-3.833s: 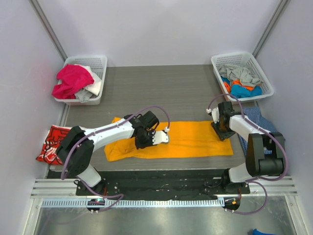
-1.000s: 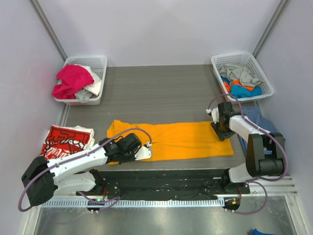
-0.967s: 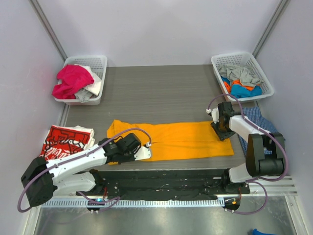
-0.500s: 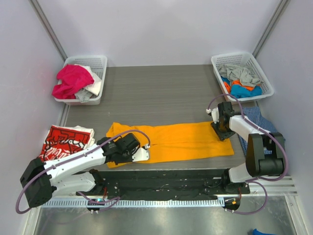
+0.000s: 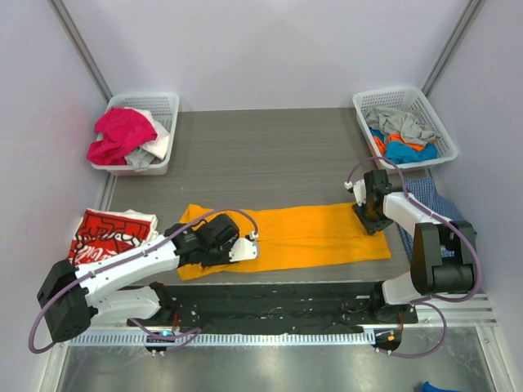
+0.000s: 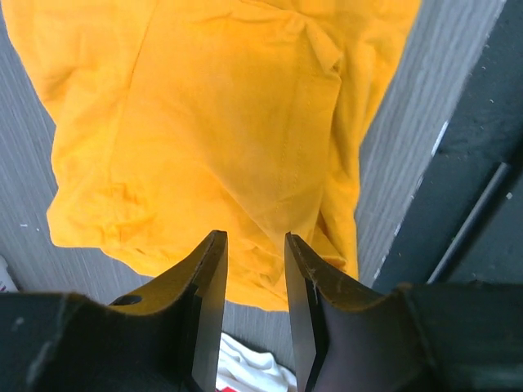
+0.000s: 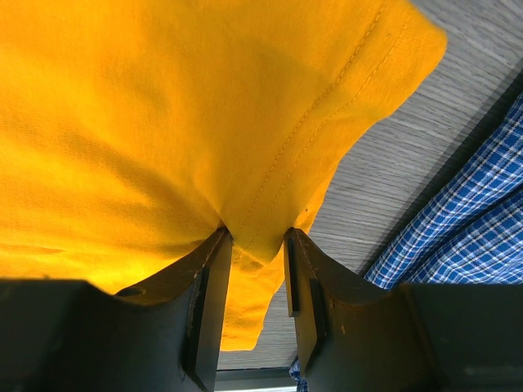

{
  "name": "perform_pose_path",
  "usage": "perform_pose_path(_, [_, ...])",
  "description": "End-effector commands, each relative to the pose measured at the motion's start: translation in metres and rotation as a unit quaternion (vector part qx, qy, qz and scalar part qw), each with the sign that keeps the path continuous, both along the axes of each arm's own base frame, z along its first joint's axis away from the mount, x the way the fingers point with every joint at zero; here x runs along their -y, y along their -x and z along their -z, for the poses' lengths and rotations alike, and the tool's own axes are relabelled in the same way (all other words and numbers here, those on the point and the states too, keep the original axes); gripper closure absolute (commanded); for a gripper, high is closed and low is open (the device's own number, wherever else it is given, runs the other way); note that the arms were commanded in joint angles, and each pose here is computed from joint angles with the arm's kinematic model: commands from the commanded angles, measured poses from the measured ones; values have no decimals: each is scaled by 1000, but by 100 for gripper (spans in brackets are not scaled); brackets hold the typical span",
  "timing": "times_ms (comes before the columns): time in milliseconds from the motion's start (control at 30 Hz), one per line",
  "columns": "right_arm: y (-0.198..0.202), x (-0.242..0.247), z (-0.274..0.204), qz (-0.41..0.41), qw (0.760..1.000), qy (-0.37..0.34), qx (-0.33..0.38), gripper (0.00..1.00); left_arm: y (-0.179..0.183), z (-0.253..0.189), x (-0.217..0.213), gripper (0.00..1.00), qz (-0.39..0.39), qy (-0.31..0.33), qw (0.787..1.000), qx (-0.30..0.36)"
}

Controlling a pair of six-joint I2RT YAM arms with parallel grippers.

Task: Fold and stack the t-shirts
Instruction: Fold the other side of the tshirt into a rectangle

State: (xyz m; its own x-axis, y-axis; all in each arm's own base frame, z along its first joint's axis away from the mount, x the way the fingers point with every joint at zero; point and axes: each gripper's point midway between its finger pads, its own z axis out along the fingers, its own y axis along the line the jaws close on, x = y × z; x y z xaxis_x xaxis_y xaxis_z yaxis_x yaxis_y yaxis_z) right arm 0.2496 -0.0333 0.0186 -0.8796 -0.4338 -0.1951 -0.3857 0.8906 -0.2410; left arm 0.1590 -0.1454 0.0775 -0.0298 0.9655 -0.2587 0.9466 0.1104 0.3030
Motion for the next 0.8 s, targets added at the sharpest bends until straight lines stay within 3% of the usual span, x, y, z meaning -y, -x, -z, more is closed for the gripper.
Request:
perform_pose_path(0, [9, -2, 14, 6, 1000, -6, -26, 59, -18, 11, 11, 62, 0, 7, 999, 31])
perform_pose_path(133, [10, -1, 12, 6, 1000, -4, -24, 59, -22, 25, 20, 62, 7, 9, 1000, 23])
perform_pose_path(367, [12, 2, 9, 1, 1000, 4, -19, 59, -2, 50, 19, 62, 20, -17, 998, -53])
perform_pose_path(600, [7, 0, 7, 0, 1000, -2, -15, 59, -21, 37, 20, 61, 0, -12, 1000, 2])
perform_pose_path(767, [5, -4, -7, -4, 1000, -12, -6, 58, -33, -2, 32, 53, -11, 42, 998, 47])
